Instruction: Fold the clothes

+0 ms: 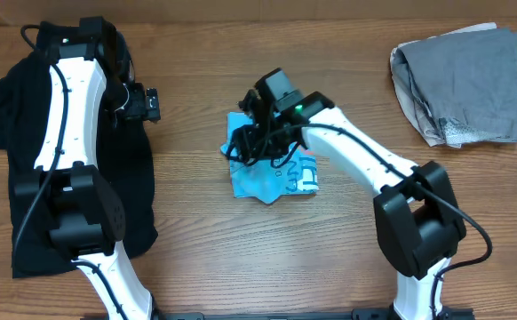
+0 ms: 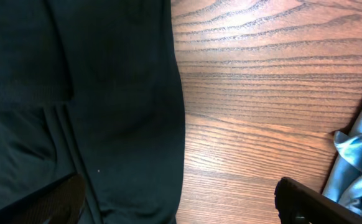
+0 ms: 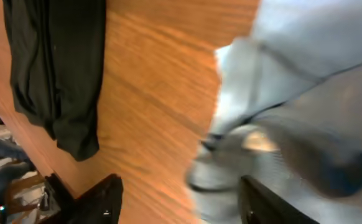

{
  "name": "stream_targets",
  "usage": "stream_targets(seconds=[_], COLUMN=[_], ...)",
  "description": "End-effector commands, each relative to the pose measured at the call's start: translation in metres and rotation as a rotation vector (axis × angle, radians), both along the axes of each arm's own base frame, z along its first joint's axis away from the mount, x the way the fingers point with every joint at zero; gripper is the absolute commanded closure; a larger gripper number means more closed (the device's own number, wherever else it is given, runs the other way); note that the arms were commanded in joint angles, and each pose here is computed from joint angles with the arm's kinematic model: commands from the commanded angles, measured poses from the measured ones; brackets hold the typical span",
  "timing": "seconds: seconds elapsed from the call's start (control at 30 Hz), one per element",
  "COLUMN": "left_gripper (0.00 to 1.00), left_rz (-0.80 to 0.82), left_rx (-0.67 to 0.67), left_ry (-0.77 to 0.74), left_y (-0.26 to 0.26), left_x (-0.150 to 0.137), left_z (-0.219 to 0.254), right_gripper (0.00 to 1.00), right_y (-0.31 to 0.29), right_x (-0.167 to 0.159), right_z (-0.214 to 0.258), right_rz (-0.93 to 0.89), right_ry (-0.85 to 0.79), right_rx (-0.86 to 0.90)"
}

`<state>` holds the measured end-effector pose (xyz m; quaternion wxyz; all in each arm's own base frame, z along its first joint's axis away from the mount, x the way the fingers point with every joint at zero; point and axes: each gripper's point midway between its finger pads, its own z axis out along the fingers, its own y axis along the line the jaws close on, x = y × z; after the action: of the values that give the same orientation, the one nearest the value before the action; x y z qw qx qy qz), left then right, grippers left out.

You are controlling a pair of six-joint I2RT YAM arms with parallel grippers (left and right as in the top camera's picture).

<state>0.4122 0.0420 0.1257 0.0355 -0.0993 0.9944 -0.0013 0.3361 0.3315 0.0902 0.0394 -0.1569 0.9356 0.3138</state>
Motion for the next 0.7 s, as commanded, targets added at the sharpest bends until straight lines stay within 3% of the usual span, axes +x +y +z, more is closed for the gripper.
stream_targets(seconds=[0.0, 0.17, 0.37, 0.57, 0.67], left_gripper=[0.0, 0.0, 0.0, 0.0, 0.0], left_rz=[-0.021, -0.022, -0.04, -0.04, -0.041], left_rx=[0.008, 0.0, -0.008, -0.008, -0.008], left_ry=[-0.038, -0.038, -0.038, -0.039, -0.038], left_y=[0.001, 0.0, -0.002, -0.002, -0.002], left_x=[0.003, 0.003, 0.003, 0.003, 0.003], left_z=[0.012, 0.012, 0.012, 0.012, 0.012], right_gripper=[0.36, 0.3, 0.28, 0.29, 0.37], right_y=[0.004, -0.052, -0.1, -0.108, -0.106], right_x=[0.005, 0.034, 0.057, 0.065, 0.068], right_z=[0.027, 0.041, 0.036, 0.008, -0.002], right_rz=[-0.019, -0.203, -0.366, -0.436, -0.434], right_ry=[-0.065, -0.166, -0.127, -0.081, -0.075], right_rx=[0.008, -0.165, -0.217, -0.274, -0.277])
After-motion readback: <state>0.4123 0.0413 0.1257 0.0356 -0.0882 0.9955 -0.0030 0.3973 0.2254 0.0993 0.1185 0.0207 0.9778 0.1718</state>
